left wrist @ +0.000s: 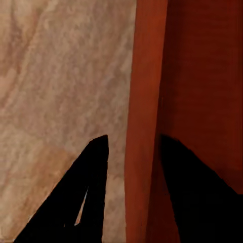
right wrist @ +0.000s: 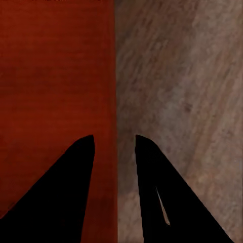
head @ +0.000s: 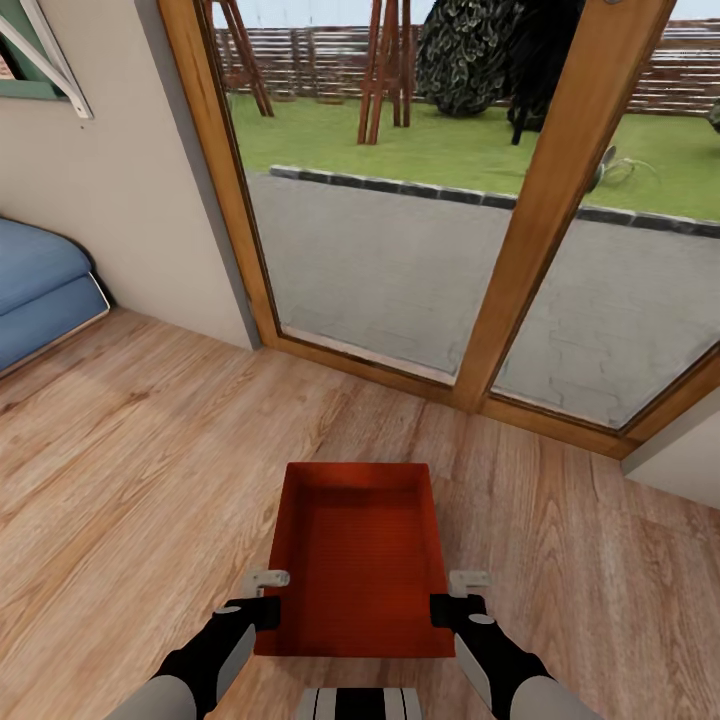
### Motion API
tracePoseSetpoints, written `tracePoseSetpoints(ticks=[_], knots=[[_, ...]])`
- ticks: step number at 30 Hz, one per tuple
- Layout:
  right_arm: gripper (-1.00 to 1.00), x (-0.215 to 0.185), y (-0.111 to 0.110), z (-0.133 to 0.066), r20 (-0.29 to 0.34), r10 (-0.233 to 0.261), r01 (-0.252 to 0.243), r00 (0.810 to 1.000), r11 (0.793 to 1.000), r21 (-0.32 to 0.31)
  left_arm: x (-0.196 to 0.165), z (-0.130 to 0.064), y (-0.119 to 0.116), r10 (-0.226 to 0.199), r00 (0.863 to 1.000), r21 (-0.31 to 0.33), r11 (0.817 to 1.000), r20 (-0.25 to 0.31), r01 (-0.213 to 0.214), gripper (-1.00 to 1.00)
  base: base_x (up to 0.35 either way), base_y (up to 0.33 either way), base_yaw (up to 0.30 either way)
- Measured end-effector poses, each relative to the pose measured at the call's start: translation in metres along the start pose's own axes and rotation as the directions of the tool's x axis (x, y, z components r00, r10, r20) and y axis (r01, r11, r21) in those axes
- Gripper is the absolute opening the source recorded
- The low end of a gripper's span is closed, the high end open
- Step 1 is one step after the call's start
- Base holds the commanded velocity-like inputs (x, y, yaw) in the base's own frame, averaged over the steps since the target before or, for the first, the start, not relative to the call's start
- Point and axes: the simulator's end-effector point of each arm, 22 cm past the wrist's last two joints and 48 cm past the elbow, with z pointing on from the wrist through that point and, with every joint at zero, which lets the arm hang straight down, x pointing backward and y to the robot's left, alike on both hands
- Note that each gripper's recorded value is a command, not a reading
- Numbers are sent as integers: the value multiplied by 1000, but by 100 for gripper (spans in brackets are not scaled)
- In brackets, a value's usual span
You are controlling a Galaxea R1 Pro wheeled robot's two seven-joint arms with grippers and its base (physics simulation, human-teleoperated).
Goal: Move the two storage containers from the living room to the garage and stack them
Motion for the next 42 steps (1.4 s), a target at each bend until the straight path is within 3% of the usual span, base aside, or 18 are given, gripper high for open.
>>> tracePoseSetpoints(ticks=[31,42], knots=[[-100,0,10,-1,-1,2,-2,1000,1000,-9,-2,0,-1,-2,1000,4,1000,4,2,-100,0,0,0],[-100,-15,9,-21,-1,2,-2,1000,1000,-9,-15,-22,-1,-3,1000,4,1000,4,3,-100,0,0,0]])
